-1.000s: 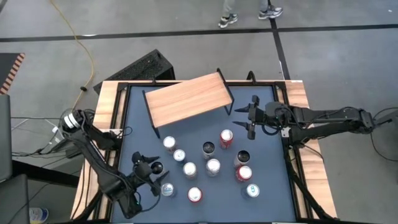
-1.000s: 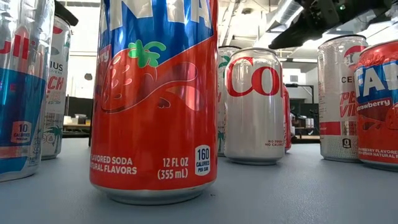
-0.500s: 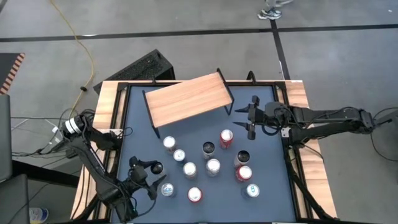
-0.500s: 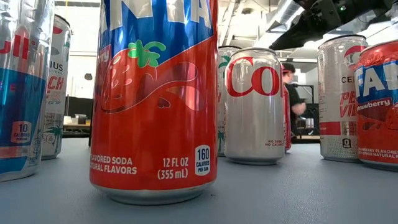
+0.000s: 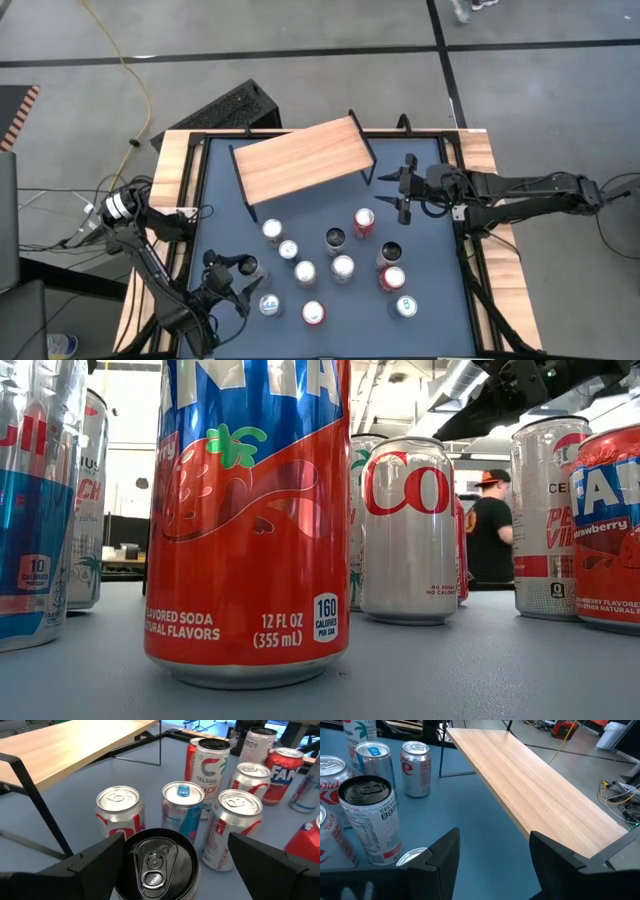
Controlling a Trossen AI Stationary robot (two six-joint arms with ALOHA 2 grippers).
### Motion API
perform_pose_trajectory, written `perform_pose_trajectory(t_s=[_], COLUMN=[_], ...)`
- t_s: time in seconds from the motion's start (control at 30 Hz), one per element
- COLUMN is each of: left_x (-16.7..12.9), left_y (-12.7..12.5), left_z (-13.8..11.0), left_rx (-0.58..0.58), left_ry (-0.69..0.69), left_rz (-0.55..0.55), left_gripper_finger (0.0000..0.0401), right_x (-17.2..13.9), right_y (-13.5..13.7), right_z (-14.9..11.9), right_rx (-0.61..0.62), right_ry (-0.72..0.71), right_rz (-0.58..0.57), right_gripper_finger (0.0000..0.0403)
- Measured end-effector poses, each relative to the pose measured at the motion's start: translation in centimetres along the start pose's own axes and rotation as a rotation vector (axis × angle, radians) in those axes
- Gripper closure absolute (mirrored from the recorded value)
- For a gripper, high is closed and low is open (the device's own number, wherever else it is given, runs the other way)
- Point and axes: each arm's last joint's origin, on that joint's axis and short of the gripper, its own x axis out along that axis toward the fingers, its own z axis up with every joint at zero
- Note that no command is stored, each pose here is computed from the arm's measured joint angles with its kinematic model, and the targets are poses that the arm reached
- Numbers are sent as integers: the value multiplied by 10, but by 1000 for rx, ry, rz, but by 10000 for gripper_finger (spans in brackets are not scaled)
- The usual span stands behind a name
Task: Place canned beverage on shelf
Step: Put the left white pink soda can on the shelf
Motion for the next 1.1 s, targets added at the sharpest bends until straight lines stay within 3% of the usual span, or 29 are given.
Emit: perform_pose_trajectory(t_s=[0.8, 1.1], left_x=[2, 12], left_y=[-6, -8], left_z=[22, 8], left_rx=[57, 46], left_ry=[48, 40], left_rz=[47, 73], left_gripper_finger=[58, 58], right_x=[0, 0], right_y=[0, 0], right_z=[0, -2], right_rx=[-8, -11], right_ry=[4, 16], right_rz=[1, 3], right_gripper_finger=[176, 176])
